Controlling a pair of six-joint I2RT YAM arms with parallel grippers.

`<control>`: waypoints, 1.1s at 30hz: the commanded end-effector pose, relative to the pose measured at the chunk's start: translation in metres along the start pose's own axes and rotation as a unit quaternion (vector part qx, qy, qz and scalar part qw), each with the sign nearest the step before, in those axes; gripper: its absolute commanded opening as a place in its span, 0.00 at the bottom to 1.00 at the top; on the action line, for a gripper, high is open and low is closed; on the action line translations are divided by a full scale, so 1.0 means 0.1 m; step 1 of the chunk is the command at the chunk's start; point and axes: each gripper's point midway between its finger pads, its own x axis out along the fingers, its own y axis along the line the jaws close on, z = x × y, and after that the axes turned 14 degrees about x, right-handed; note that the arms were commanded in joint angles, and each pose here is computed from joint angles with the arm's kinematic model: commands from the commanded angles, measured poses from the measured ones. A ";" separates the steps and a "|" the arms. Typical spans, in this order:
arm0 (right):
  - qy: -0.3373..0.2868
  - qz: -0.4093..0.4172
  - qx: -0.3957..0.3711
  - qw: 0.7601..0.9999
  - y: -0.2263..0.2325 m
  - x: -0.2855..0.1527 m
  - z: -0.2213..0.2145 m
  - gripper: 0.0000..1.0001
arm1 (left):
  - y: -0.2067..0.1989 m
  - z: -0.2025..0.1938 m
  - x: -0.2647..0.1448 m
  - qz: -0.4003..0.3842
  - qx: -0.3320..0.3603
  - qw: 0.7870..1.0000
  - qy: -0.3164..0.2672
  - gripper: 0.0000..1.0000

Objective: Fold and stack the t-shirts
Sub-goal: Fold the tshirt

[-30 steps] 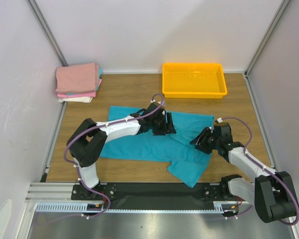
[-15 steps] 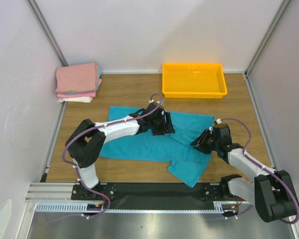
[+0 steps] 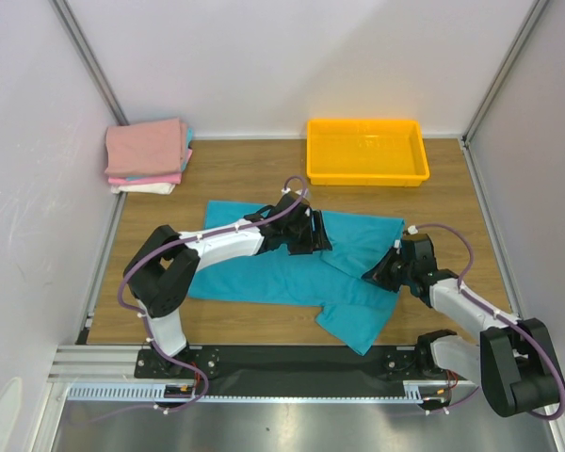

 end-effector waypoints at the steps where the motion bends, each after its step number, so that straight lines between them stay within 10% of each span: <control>1: 0.003 0.030 0.004 1.000 0.27 -0.12 0.02 0.00 | -0.07 0.11 0.02 -0.018 -0.003 1.000 -0.024 0.67; 21: 0.023 0.042 0.022 0.999 0.43 -0.28 -0.04 0.00 | -0.07 -0.07 0.39 -0.021 0.015 0.999 -0.035 0.54; 33: 0.025 0.025 0.016 0.999 0.34 -0.27 -0.06 0.00 | -0.04 -0.05 0.39 0.000 0.002 0.999 -0.032 0.04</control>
